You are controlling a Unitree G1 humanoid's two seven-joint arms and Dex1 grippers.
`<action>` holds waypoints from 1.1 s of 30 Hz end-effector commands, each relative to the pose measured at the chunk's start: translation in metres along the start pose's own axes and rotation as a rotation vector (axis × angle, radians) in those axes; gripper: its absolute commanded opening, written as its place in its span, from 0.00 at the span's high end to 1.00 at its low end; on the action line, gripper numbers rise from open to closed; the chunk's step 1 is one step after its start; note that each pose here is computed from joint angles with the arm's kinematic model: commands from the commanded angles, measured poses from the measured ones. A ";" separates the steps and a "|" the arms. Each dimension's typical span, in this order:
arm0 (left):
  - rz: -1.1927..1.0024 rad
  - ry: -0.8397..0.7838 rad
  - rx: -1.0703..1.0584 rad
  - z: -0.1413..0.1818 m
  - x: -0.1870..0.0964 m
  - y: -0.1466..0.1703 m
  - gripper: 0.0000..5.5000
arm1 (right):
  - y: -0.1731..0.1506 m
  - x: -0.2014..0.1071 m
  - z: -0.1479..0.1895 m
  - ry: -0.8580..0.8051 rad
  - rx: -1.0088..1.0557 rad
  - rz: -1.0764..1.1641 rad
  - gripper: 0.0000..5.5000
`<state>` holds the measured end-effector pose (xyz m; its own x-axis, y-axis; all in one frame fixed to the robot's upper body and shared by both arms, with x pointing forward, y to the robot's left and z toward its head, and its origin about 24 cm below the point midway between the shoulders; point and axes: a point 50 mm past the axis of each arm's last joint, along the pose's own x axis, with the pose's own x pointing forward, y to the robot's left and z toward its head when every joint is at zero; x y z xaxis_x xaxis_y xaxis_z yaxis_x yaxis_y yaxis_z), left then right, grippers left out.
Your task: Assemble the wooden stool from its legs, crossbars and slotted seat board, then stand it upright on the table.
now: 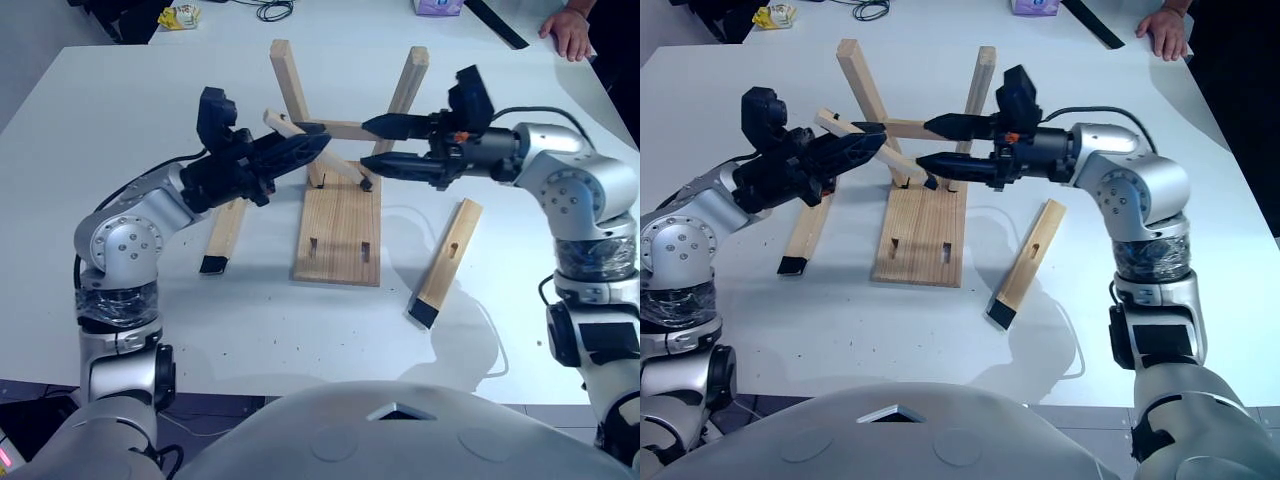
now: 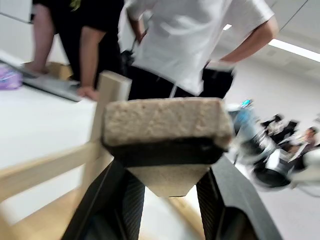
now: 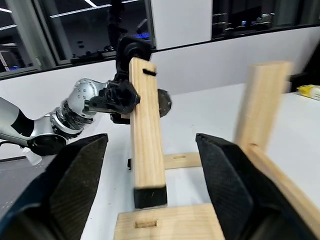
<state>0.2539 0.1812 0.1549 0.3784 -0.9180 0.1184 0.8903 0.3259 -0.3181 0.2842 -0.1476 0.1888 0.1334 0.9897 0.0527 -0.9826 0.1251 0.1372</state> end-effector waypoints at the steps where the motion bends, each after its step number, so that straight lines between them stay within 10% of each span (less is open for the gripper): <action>1: 0.087 0.103 0.087 -0.005 -0.027 0.013 0.76 | -0.004 -0.015 0.016 -0.085 -0.049 -0.077 0.41; 14: 0.295 0.401 0.450 0.009 -0.095 0.049 0.76 | 0.016 -0.024 -0.017 -0.123 -0.053 -0.211 0.41; 33: 0.172 0.548 0.577 0.006 -0.106 0.068 0.76 | 0.020 -0.024 -0.024 -0.125 -0.055 -0.223 0.41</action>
<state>0.2756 0.2961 0.1181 0.4873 -0.7857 -0.3812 0.8730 0.4284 0.2329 0.2599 -0.1658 0.1678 0.3499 0.9236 0.1566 -0.9356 0.3362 0.1079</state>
